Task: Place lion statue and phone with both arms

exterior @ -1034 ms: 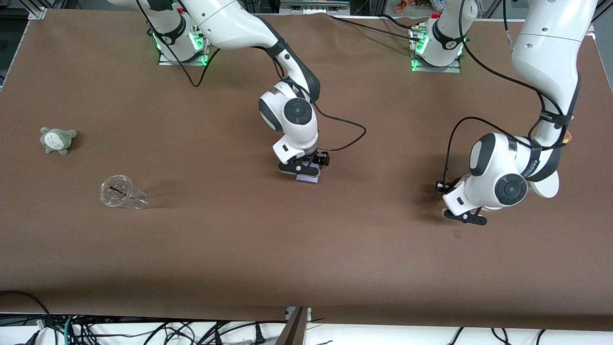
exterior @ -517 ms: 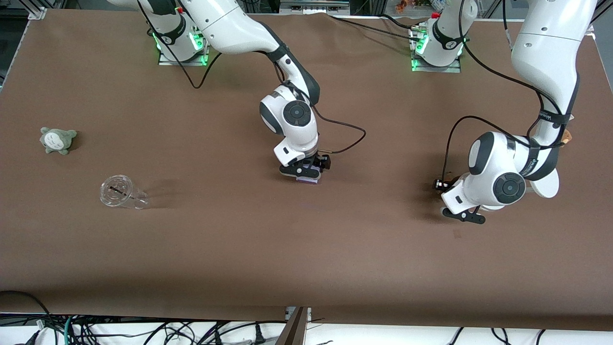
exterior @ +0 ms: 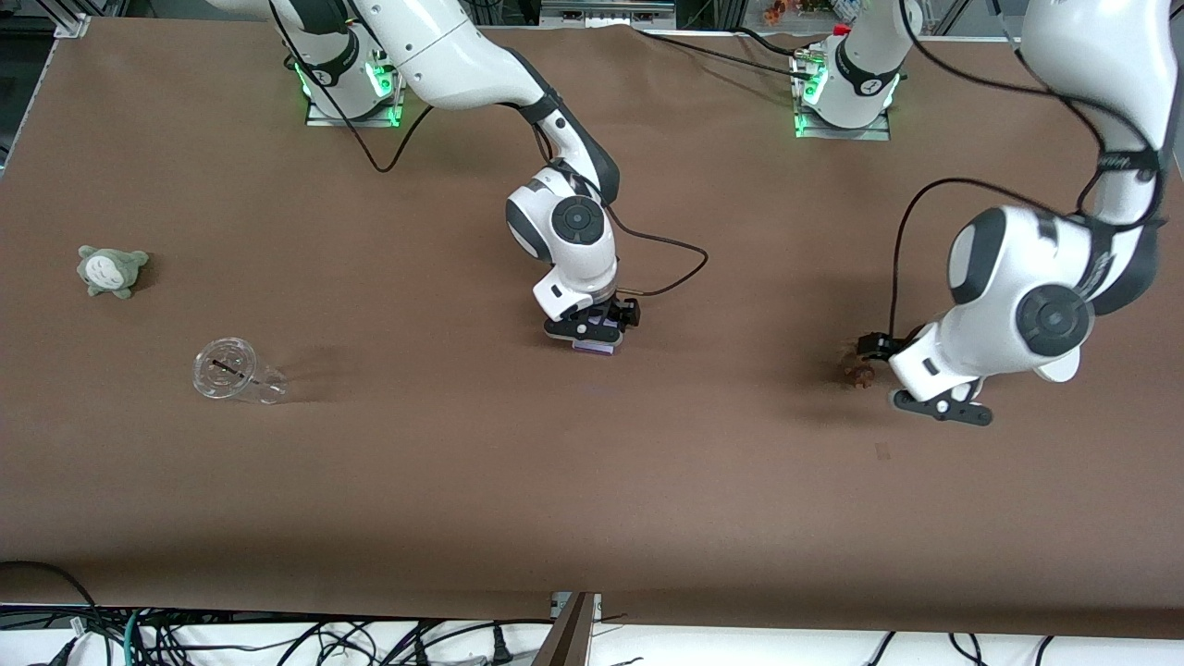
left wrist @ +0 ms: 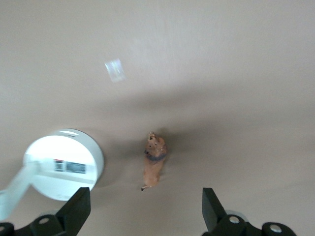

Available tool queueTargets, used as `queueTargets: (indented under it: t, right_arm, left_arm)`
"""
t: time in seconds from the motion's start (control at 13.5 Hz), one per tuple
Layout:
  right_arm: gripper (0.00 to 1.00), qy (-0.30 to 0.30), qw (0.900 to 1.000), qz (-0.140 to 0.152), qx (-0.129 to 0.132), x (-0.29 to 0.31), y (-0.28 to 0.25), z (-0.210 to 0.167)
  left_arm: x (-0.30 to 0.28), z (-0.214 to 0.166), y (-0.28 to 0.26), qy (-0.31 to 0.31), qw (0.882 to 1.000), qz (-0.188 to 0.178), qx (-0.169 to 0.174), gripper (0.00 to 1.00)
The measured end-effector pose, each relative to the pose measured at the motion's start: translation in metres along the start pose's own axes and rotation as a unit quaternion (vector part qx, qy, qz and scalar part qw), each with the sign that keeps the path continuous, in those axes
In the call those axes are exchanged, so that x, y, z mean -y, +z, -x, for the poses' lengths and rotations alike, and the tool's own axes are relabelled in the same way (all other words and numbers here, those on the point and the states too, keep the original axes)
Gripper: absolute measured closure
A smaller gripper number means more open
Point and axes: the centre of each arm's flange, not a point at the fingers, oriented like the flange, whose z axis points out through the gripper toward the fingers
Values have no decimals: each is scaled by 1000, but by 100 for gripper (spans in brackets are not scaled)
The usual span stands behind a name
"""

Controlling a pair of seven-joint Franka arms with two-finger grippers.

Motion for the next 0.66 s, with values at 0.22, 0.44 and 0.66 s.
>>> queueTargets:
  t: [0.22,0.44,0.66]
  right_arm:
    - [16,-2,1000,-2,-7,1,-6,-4]
    - [16,-7,1000,0,-24,-6,-17,-26]
    - [16,-46,998,23,-22,-42,-41,-76]
  left_arm:
    - [-1,24,-84,-4,999,-17,-34,0]
    - [-7,51,-167,-10,997,-26,-78,0]
    - [-1,79,-218,-27,993,-19,-117,0]
